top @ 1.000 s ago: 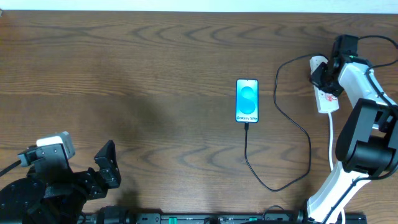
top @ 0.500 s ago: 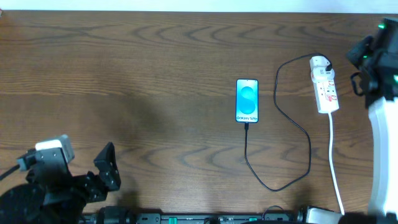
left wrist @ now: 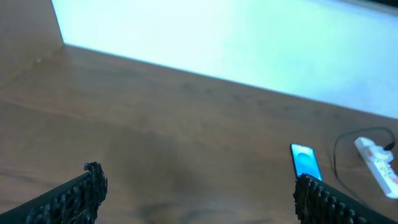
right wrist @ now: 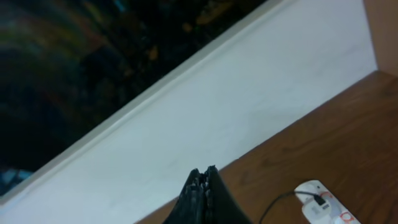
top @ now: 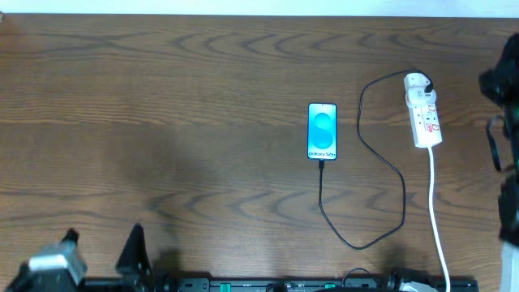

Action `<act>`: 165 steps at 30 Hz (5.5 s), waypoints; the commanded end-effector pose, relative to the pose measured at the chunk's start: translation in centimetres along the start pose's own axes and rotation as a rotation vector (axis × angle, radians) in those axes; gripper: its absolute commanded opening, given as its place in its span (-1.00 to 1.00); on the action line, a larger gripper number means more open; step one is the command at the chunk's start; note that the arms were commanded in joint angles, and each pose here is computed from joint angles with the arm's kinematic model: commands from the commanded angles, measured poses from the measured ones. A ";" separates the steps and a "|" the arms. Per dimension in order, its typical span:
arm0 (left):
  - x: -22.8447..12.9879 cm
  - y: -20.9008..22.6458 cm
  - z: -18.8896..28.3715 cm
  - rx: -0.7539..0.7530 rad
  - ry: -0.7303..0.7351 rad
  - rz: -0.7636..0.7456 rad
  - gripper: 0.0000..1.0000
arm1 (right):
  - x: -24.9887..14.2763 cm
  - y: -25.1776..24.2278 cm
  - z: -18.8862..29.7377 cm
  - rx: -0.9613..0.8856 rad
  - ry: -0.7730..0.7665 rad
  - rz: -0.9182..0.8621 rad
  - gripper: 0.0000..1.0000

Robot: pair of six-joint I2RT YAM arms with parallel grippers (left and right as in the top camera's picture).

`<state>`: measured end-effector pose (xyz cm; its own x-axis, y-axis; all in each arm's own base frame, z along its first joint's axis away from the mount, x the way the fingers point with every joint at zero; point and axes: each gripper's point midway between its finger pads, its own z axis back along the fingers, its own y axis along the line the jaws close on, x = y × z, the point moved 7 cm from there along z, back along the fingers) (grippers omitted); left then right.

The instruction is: Plug charger to phone and switch on socket

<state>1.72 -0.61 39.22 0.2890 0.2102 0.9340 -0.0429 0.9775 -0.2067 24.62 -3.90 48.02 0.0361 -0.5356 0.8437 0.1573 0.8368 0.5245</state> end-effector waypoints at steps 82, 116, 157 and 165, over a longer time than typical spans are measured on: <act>-9.1 0.5 7.1 0.096 -0.092 0.033 0.96 | 1.1 4.7 10.3 0.357 -0.073 0.061 -0.97; -12.2 4.6 -18.2 -0.013 -0.209 0.013 0.95 | 1.2 4.8 10.4 0.360 -0.077 0.062 -0.96; -18.1 6.1 -21.3 0.016 -0.056 0.037 0.96 | 0.8 4.5 10.2 0.346 -0.053 0.056 -0.86; -18.1 6.1 -21.3 0.014 -0.056 0.036 0.96 | 0.6 4.9 10.4 0.374 -0.045 0.058 -0.85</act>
<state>16.68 1.26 15.92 0.1932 0.2317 0.9534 -0.0658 0.9726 -0.2231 15.56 0.48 52.07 -0.0182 -0.4864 0.8735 -0.1773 0.8614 0.4760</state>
